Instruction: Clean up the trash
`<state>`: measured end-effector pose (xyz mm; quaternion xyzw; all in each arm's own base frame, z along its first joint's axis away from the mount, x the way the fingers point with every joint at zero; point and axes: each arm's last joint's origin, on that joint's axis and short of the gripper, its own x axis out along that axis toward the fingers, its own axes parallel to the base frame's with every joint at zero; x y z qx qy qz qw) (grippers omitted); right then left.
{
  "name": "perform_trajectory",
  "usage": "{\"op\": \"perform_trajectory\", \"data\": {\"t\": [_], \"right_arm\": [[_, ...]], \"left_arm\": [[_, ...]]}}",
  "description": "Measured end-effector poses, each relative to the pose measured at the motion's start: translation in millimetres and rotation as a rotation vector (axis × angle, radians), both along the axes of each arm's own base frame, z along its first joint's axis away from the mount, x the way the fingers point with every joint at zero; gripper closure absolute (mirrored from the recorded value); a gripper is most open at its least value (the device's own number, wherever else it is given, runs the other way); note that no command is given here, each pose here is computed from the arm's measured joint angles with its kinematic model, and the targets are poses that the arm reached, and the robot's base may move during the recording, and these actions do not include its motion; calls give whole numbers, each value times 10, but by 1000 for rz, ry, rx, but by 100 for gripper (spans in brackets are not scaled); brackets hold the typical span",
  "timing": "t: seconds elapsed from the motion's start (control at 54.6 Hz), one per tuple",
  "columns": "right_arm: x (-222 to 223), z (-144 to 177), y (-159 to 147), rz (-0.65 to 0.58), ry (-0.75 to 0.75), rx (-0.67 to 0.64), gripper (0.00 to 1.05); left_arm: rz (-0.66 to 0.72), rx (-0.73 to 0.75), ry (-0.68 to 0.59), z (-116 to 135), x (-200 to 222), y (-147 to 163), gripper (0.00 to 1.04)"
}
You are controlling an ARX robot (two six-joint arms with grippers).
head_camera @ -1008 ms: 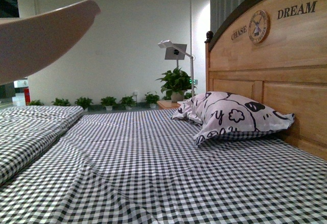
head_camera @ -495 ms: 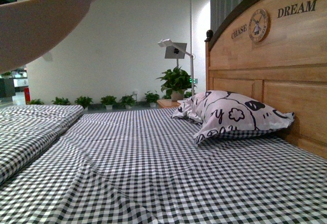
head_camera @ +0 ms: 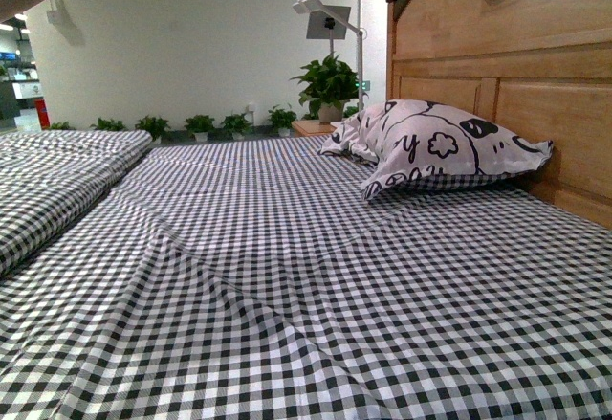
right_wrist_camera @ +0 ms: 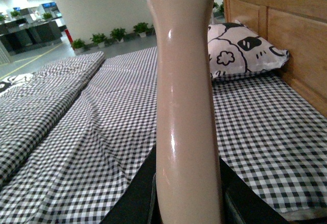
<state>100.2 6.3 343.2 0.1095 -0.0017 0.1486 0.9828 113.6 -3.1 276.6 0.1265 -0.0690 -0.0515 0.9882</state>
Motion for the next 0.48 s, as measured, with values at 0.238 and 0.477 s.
{"op": "perform_trajectory", "data": {"t": [0.238, 0.477], "right_arm": [[0, 0, 0, 0, 0, 0, 85], [0, 0, 0, 0, 0, 0, 85]], "left_arm": [[0, -1, 1, 0, 0, 0, 76], [0, -1, 1, 0, 0, 0, 76]]}}
